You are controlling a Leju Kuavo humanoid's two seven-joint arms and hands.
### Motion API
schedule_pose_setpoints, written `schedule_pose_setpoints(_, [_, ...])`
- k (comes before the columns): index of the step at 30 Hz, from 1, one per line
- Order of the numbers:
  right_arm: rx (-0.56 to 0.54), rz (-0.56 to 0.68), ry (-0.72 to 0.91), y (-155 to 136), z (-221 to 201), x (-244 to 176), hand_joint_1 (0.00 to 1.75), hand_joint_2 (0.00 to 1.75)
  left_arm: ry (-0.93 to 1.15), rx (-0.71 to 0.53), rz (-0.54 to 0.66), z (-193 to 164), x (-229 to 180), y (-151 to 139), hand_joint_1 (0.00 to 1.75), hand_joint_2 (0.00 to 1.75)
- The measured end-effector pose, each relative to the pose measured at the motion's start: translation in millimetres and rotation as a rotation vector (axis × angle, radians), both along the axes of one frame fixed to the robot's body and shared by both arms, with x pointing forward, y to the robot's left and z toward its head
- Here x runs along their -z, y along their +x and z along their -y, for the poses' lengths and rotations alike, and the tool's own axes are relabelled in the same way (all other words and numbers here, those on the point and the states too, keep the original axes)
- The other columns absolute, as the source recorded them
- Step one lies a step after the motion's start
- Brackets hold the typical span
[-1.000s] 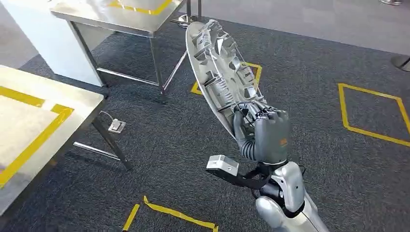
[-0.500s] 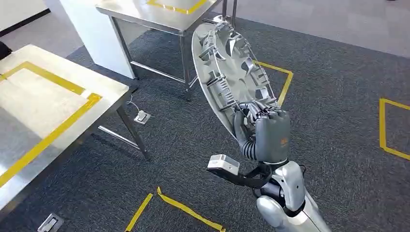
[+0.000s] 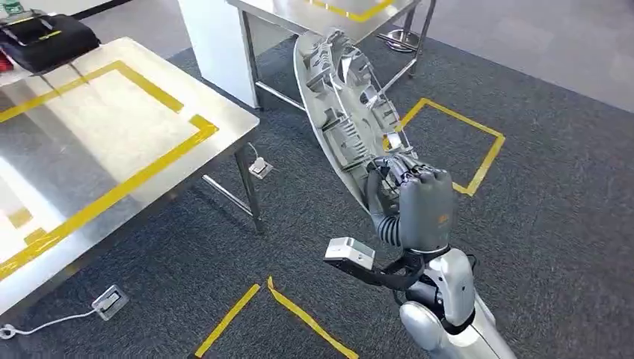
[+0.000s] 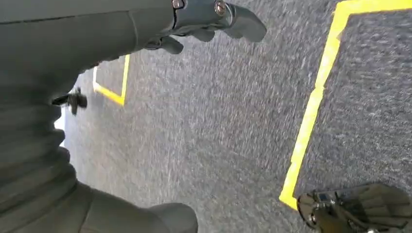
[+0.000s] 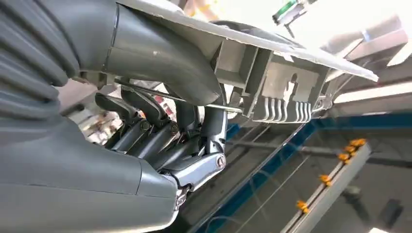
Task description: Take the parts from the cabinet and place them on the table.
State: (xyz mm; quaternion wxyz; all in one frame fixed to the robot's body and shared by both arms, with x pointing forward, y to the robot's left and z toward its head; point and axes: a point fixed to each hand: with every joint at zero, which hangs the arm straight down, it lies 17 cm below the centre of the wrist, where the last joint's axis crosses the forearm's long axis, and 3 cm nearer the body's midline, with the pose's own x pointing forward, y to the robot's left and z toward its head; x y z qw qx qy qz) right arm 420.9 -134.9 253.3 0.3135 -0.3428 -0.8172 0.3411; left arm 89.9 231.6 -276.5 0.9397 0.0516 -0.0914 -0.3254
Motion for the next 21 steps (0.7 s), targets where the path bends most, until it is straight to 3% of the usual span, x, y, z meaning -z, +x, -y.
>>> schedule_pose_setpoints(21, [0.000,0.002,0.012,5.7,2.6,-3.4,1.75,1.75,0.004,-0.011,0.001,-1.5,0.1,0.3,0.00,1.75])
